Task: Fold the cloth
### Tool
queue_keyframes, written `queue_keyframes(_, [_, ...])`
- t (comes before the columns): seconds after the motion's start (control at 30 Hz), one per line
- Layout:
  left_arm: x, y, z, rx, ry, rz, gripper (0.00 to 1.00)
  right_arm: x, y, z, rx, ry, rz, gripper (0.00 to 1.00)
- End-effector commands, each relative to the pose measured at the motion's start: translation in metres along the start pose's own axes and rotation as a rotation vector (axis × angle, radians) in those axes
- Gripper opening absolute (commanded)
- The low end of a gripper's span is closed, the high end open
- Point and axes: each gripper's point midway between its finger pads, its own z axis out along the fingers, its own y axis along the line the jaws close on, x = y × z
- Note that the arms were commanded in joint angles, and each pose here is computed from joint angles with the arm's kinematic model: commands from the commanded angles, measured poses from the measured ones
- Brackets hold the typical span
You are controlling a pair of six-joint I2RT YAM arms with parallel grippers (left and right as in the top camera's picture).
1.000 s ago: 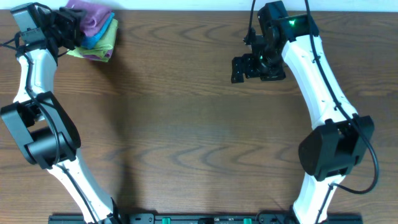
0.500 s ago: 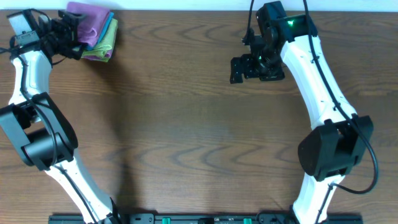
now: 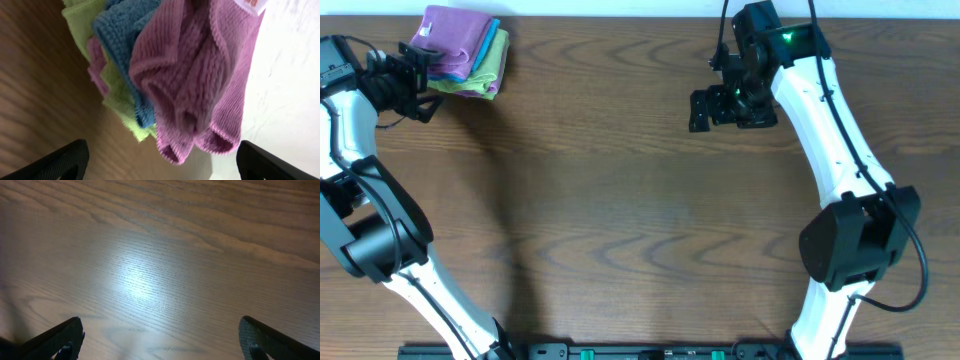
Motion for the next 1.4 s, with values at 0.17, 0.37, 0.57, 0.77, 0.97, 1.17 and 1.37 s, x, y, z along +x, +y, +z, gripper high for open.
queue_keyframes(0.17, [0.017,-0.030,-0.066,-0.099,-0.097,0.277,0.95,0.001,0.002,-0.006,0.003,-0.008,-0.011,0.99])
queue_keyframes(0.37, [0.056,-0.051,-0.137,-0.210,-0.159,0.498,0.95,0.007,-0.016,-0.020,0.062,-0.009,-0.034,0.99])
queue_keyframes(0.57, [0.132,-0.101,-0.234,-0.161,-0.289,0.678,0.95,0.019,-0.030,-0.083,0.115,-0.134,-0.104,0.99])
queue_keyframes(0.77, [0.206,-0.113,-0.296,-0.162,-0.392,0.839,0.95,0.056,-0.032,-0.159,0.175,-0.285,-0.118,0.99])
queue_keyframes(0.97, [0.285,-0.099,-0.326,-0.141,-0.383,1.019,0.95,0.099,-0.026,-0.219,0.226,-0.468,-0.132,0.99])
queue_keyframes(1.17, [0.324,-0.041,-0.333,-0.179,-0.348,1.048,0.95,0.151,-0.028,-0.208,0.226,-0.526,-0.139,0.99])
queue_keyframes(1.37, [0.346,-0.021,-0.341,-0.113,-0.380,1.018,0.95,0.176,-0.030,-0.192,0.219,-0.603,-0.153,0.99])
